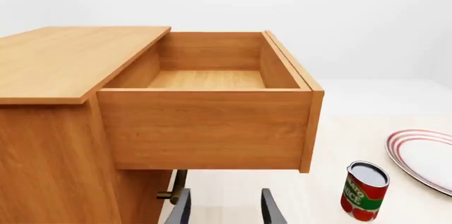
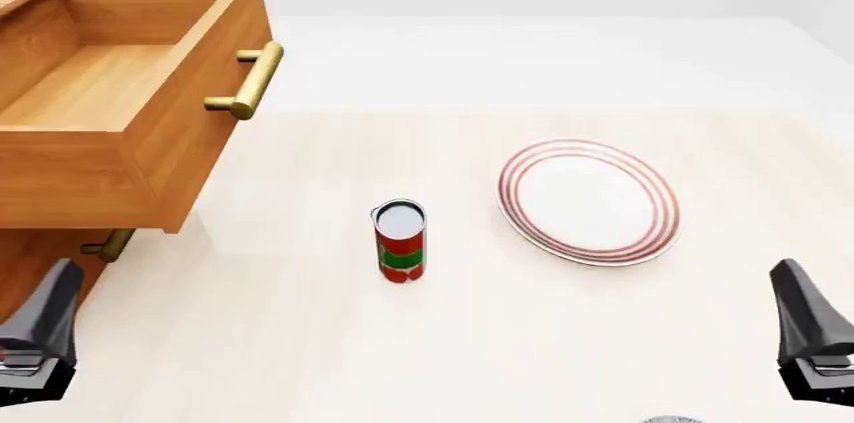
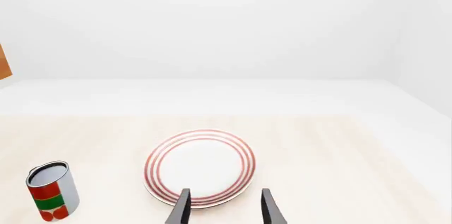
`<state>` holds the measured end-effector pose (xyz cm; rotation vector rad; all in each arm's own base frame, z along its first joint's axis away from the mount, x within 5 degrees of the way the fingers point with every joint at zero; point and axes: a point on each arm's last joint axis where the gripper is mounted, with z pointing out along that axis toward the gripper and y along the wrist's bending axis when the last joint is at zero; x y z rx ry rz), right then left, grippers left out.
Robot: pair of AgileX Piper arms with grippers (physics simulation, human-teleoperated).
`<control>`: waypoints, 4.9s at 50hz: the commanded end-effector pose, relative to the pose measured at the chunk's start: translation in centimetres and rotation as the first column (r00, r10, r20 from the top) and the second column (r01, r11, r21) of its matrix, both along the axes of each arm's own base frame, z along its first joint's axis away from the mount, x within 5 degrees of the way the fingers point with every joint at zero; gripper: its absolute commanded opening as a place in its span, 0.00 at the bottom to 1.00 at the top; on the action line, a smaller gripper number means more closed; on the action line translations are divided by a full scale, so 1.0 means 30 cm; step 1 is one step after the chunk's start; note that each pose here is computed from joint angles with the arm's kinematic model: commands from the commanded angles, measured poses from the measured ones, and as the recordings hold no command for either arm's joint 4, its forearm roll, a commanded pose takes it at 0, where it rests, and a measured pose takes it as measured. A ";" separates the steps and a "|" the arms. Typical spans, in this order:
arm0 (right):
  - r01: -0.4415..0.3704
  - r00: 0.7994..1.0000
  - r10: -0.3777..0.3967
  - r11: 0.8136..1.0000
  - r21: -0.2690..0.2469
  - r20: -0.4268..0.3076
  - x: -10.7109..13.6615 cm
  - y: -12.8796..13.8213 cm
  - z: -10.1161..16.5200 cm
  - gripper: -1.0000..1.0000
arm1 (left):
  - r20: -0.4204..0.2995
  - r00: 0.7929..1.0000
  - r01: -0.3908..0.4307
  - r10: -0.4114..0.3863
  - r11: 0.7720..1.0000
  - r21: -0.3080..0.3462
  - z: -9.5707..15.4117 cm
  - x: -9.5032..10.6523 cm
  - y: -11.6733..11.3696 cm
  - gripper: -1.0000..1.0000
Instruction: Put the bowl in the top drawer of the cabinet.
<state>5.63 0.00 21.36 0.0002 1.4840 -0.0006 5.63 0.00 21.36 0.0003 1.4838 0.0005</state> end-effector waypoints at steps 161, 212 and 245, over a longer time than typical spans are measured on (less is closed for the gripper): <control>-0.003 1.000 0.004 0.999 -0.042 0.020 -0.004 0.001 0.021 1.00 | -0.246 0.604 0.690 -0.758 0.652 -0.315 0.334 0.115 -0.358 1.00; -0.003 1.000 0.004 0.999 -0.042 0.020 -0.004 0.001 0.021 1.00 | -0.351 0.474 0.640 -0.807 0.590 -0.492 0.252 0.242 -0.657 1.00; -0.004 1.000 0.004 0.999 -0.042 0.020 -0.004 0.002 0.021 1.00 | -0.401 0.396 0.555 -0.826 0.563 -0.612 0.132 0.246 -0.778 1.00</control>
